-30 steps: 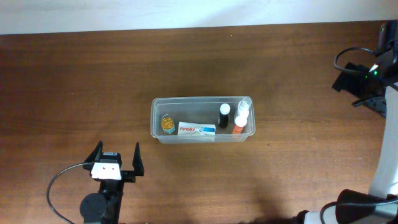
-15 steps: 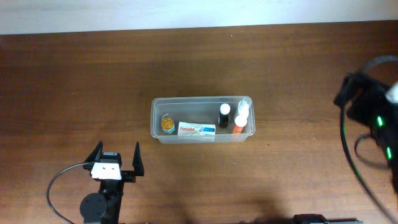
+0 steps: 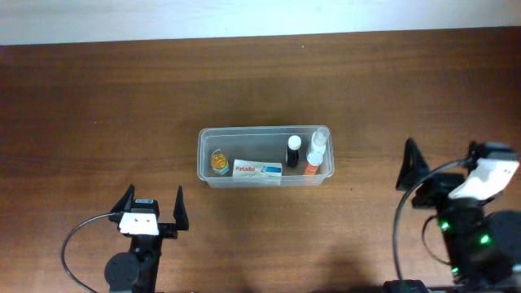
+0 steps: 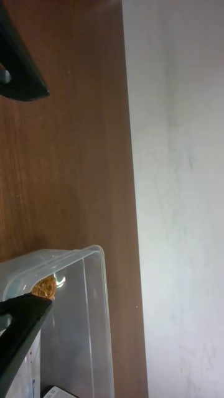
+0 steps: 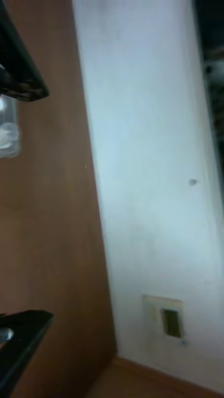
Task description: Pack container
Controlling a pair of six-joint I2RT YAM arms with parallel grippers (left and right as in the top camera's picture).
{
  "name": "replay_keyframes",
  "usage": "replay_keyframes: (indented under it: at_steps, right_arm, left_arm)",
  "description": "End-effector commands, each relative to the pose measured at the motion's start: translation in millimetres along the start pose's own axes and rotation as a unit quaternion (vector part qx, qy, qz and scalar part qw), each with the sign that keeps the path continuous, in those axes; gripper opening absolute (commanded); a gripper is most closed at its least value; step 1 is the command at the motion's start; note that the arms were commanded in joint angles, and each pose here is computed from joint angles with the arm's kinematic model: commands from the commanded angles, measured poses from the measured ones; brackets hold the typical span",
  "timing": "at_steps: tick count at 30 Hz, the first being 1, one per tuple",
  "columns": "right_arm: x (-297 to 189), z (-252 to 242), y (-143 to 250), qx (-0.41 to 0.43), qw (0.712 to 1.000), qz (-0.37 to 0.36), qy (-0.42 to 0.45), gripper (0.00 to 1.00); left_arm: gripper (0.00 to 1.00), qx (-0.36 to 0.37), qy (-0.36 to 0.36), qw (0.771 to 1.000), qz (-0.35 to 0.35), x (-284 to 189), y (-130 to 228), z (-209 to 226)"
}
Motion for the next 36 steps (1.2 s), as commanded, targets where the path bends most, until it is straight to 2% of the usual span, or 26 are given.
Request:
replay_keyframes:
  at_steps: [1,6,14,23,27,36]
  right_arm:
    - [1.9,10.5,29.0,-0.020,0.999,-0.034,-0.017,0.98]
    - [7.2,20.6,69.1,-0.019,0.997,-0.075,-0.027,0.98]
    - [14.6,22.3,123.4,0.035,0.996,-0.084,-0.015,0.98]
    - [26.3,25.5,153.3,0.033,0.996,-0.080,-0.011,0.98]
    - [30.2,26.6,160.2,0.007,0.997,-0.081,-0.010,0.98]
    - [39.6,30.7,188.6,-0.006,0.999,-0.053,-0.013,0.98]
  left_arm:
    - [0.99,0.008,0.003,1.000,0.000,-0.1,1.1,-0.1]
    - [0.99,0.008,0.003,1.000,0.000,-0.1,1.1,-0.1]
    - [0.99,0.008,0.003,1.000,0.000,-0.1,1.1,-0.1]
    - [0.99,0.008,0.003,1.000,0.000,-0.1,1.1,-0.1]
    - [0.99,0.008,0.003,1.000,0.000,-0.1,1.1,-0.1]
    - [0.99,0.008,0.003,1.000,0.000,-0.1,1.1,-0.1]
Point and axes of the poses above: each gripper's point midway between its finger pads, its own x axis out along the fingers, its own z axis along the line the jaws close on, y = z × x, the point moved 4 cm from there along -x, back along the fingers, and after that the axes turned 15 degrees about -x, right-handed, at the moved point
